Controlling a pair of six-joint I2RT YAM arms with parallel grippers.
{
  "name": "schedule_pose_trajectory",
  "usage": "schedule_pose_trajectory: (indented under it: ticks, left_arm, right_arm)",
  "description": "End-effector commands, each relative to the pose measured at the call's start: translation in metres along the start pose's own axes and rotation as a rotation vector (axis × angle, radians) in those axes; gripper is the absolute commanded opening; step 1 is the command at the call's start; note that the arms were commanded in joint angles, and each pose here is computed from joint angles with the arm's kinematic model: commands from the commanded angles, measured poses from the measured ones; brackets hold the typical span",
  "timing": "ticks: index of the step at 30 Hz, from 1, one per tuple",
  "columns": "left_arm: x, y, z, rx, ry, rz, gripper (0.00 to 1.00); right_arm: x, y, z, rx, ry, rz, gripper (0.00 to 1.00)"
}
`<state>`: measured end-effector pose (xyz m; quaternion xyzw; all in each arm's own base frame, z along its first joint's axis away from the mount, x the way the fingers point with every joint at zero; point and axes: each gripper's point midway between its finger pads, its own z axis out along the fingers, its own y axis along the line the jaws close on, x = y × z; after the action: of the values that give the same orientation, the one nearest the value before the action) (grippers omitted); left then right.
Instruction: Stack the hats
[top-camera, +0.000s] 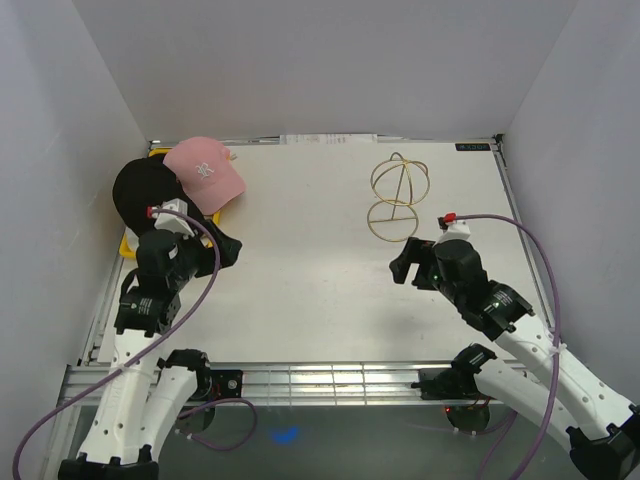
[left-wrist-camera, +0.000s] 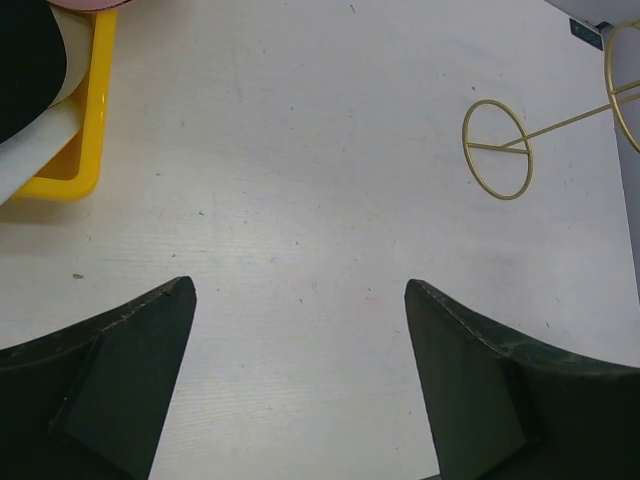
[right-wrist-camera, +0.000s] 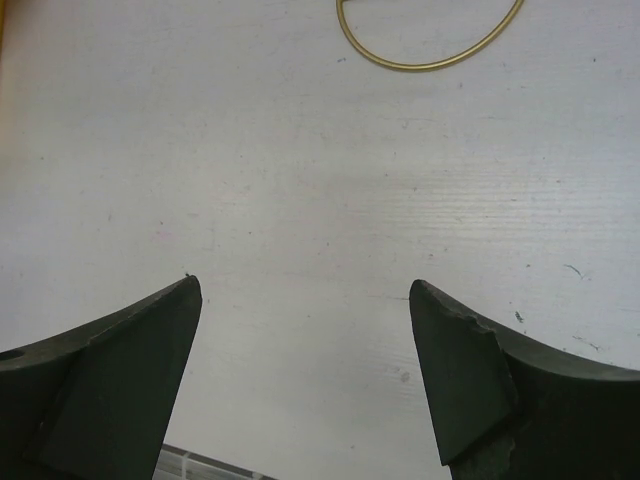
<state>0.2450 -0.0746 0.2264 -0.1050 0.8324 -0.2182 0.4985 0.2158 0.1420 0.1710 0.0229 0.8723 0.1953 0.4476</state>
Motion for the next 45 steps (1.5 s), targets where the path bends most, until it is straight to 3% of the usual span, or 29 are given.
schedule_pose_trajectory:
  ticks: [1,13,17,24,28,36,45]
  left_arm:
    - [-0.006,0.000,-0.001,-0.020,0.001,0.008,0.95]
    - [-0.041,0.001,-0.010,-0.138,-0.032,-0.077,0.91]
    - [-0.071,0.008,-0.016,-0.256,-0.090,-0.120,0.89]
    - [-0.124,0.048,-0.024,-0.615,-0.190,-0.148,0.88]
    - [-0.143,0.070,-0.015,-0.778,-0.231,-0.128,0.90]
    - [-0.191,0.121,0.011,-0.938,-0.245,-0.119,0.92]
    - [-0.225,0.158,0.052,-0.965,-0.206,-0.099,0.94]
  right_arm:
    - [-0.013,0.006,-0.010,-0.023,-0.032,-0.011,0.89]
    - [-0.017,0.027,-0.024,-0.121,0.032,-0.089,0.89]
    - [-0.016,0.049,-0.026,-0.214,0.091,-0.107,0.90]
    - [-0.002,0.063,-0.018,-0.282,0.167,-0.092,0.90]
    - [0.000,0.068,-0.014,-0.299,0.184,-0.093,0.90]
    - [0.002,0.080,-0.012,-0.350,0.207,-0.078,0.91]
    - [-0.001,0.085,-0.009,-0.367,0.207,-0.080,0.91]
